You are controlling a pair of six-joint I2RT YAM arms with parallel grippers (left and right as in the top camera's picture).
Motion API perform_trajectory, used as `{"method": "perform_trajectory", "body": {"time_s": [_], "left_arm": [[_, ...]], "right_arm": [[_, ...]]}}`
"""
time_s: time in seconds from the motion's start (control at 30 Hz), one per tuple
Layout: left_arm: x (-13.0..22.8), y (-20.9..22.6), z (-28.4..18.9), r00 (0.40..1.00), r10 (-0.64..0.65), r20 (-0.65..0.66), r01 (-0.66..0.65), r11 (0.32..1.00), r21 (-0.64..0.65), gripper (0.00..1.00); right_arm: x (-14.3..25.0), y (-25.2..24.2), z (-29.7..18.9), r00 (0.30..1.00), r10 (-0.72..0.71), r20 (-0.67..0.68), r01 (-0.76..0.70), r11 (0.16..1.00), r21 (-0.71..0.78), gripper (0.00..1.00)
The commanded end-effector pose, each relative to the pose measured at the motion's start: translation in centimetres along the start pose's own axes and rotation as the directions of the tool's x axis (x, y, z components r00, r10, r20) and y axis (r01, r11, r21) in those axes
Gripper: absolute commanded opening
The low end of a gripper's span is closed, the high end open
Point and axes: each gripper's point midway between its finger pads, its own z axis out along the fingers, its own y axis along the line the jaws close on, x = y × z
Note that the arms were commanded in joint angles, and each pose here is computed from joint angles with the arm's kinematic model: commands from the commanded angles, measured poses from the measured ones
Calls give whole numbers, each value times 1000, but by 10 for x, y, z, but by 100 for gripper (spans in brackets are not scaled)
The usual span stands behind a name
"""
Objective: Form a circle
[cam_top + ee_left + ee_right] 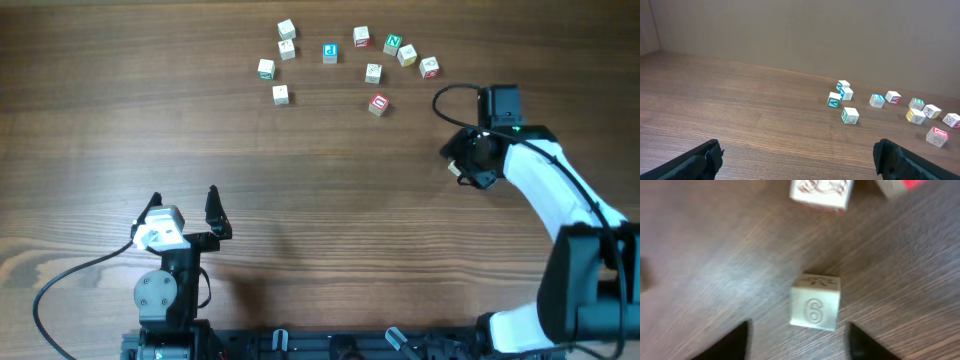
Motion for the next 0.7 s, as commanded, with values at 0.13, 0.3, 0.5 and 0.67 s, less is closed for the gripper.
{"method": "perform_trajectory", "body": {"time_s": [0.13,0.3,0.5,0.67], "left_arm": [[1,0,0,1000,22,3,-22,1000,6,100],[1,0,0,1000,22,3,-22,1000,6,100],[1,0,0,1000,22,3,-22,1000,6,100],[1,0,0,1000,22,3,-22,1000,6,100]], "right_arm": [[-68,48,-33,949,-71,308,120,982,-144,35],[-84,63,-21,931,-57,361,131,974,-185,11],[-106,72,-14,906,-94,412,163,977,-136,6],[-119,71,5,922,-113,372,139,989,-44,5]]}}
